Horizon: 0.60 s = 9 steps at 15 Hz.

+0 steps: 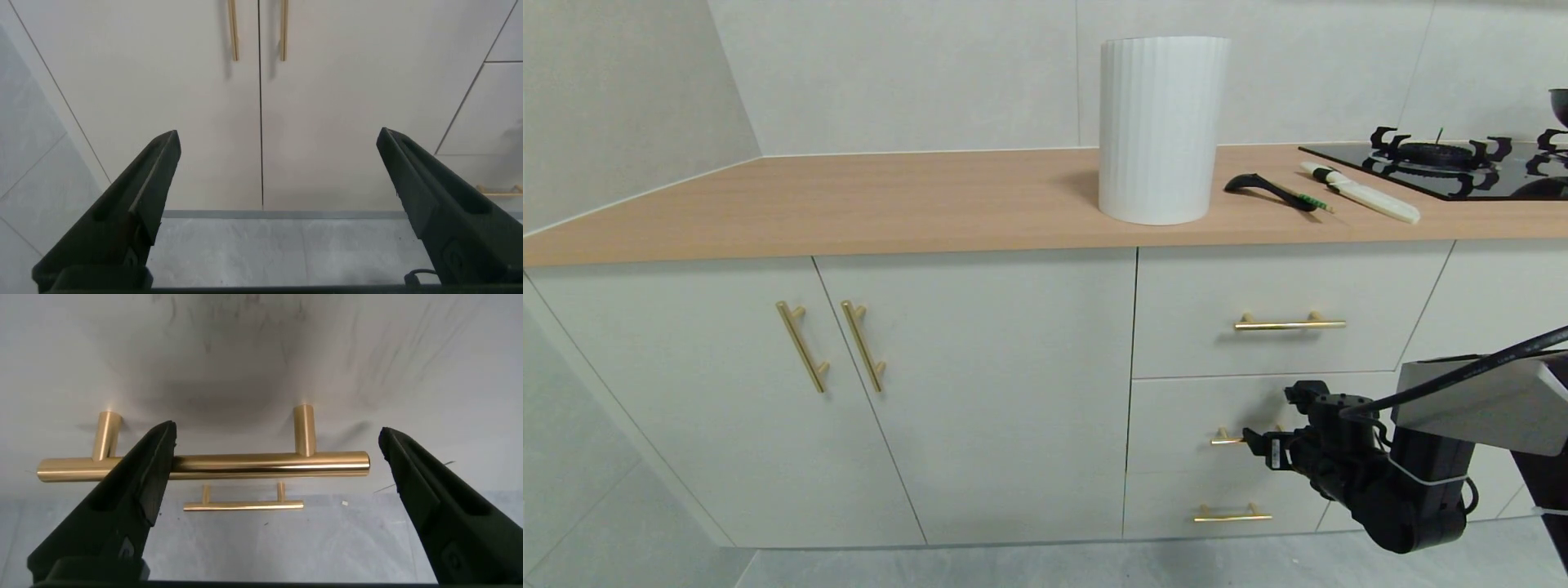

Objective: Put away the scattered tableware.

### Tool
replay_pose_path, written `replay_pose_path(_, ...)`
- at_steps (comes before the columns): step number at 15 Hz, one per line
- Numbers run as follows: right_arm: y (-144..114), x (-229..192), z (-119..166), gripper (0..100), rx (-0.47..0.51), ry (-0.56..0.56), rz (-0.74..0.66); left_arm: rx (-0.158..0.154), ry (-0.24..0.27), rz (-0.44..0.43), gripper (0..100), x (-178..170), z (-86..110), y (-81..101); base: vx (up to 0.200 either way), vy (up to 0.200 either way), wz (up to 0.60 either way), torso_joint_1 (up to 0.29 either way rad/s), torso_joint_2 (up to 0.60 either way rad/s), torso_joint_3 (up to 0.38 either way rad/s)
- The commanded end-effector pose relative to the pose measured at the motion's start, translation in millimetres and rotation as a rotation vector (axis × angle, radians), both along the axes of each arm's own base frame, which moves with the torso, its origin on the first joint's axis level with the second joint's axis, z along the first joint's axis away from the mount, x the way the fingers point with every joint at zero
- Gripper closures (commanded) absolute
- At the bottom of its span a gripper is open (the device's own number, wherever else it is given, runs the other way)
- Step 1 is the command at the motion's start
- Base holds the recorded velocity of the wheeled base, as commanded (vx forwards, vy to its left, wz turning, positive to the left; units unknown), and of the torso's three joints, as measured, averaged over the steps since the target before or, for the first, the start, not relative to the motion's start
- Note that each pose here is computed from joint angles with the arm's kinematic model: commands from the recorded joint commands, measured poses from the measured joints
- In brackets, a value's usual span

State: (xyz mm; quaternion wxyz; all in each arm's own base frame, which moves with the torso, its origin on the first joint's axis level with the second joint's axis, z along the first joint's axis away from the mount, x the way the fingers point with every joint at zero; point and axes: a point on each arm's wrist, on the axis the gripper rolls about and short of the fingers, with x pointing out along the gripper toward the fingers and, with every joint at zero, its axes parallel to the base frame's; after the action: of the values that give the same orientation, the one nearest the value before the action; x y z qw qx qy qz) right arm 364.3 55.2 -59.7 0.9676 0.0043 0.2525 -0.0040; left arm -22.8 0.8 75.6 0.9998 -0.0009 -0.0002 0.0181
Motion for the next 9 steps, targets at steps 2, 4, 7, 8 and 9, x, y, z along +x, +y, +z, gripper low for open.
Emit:
replay_pose_path(2,0.1,-3.8,-2.0,0,-0.010,0.020,0.006,0.000,0.002,0.001,0,0.1,-0.1,0.0,0.000,0.000,0.00,0.000,0.00,0.000)
replay_pose_path(4,0.0,-4.1,-2.2,0,-0.014,0.022,0.008,0.000,0.002,0.001,0,0.1,-0.1,0.0,0.000,0.000,0.00,0.000,0.00,0.000)
replay_pose_path(7,-0.2,-6.0,-3.2,0,-0.015,0.029,0.008,0.000,0.002,0.001,0,0.1,-0.1,0.0,0.000,0.000,0.00,0.000,0.00,0.000)
replay_pose_path(8,-0.3,-6.3,-3.3,0,-0.015,0.031,0.008,0.000,0.002,0.001,0,0.1,-0.1,0.0,0.000,0.000,0.00,0.000,0.00,0.000)
replay_pose_path(9,-0.4,-6.8,-3.7,0,-0.017,0.034,0.009,0.000,0.002,0.001,0,0.1,-0.1,0.0,0.000,0.000,0.00,0.000,0.00,0.000)
